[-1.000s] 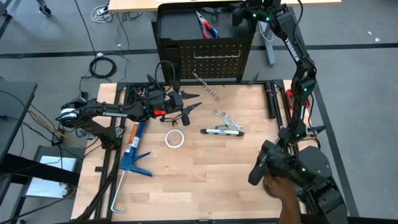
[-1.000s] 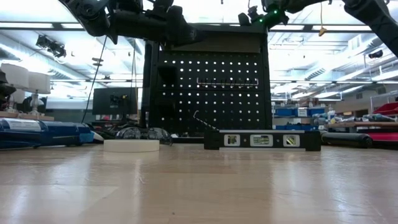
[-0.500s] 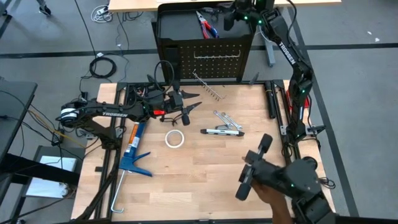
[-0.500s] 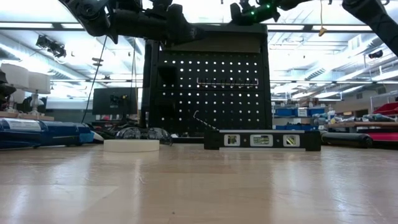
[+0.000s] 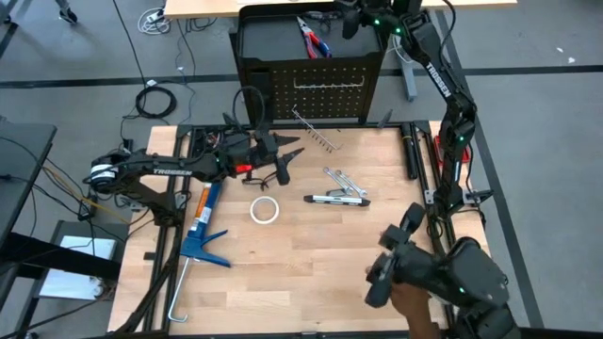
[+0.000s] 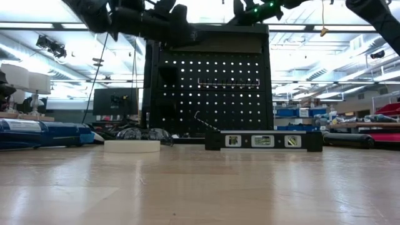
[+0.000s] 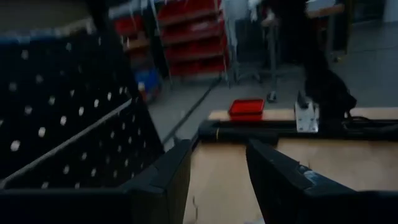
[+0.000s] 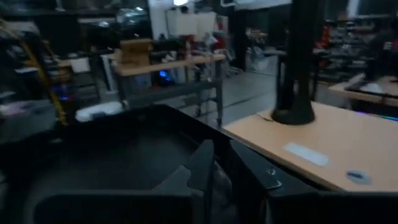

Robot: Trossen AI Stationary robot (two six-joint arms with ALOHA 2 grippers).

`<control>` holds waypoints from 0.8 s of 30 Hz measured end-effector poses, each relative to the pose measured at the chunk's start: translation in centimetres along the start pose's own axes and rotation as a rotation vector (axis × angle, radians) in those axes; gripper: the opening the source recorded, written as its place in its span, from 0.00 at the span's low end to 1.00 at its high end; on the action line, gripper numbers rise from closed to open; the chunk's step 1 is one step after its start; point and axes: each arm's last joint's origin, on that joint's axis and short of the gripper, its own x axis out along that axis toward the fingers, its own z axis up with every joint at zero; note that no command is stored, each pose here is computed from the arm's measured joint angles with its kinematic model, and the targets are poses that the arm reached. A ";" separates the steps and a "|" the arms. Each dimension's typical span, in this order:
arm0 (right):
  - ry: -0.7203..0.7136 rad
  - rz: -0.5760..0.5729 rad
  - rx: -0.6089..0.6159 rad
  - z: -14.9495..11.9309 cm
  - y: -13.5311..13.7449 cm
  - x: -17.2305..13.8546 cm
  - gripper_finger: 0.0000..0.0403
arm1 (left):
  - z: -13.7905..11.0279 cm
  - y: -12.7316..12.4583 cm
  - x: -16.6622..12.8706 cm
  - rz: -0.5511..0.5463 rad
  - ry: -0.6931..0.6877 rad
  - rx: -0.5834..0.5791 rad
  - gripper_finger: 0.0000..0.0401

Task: Hang tools onto peg board
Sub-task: Remove the pliers from the peg board bin

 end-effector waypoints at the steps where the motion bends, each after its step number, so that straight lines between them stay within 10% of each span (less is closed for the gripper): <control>1: -0.010 0.021 -0.014 0.4 0.4 -0.2 0.16 | 0.5 0.2 0.2 0.002 0.036 -0.006 0.39; 7: -0.012 0.054 -0.086 2.2 2.5 -2.3 0.18 | 4.7 1.2 1.3 0.002 0.250 0.011 0.32; 16: 0.179 -0.040 -0.076 3.0 3.2 -7.2 0.12 | 15.6 5.0 0.7 0.062 0.169 0.096 0.23; 24: 0.376 0.066 -0.013 1.0 3.8 -7.8 0.12 | 20.2 10.4 1.6 0.094 0.050 0.126 0.22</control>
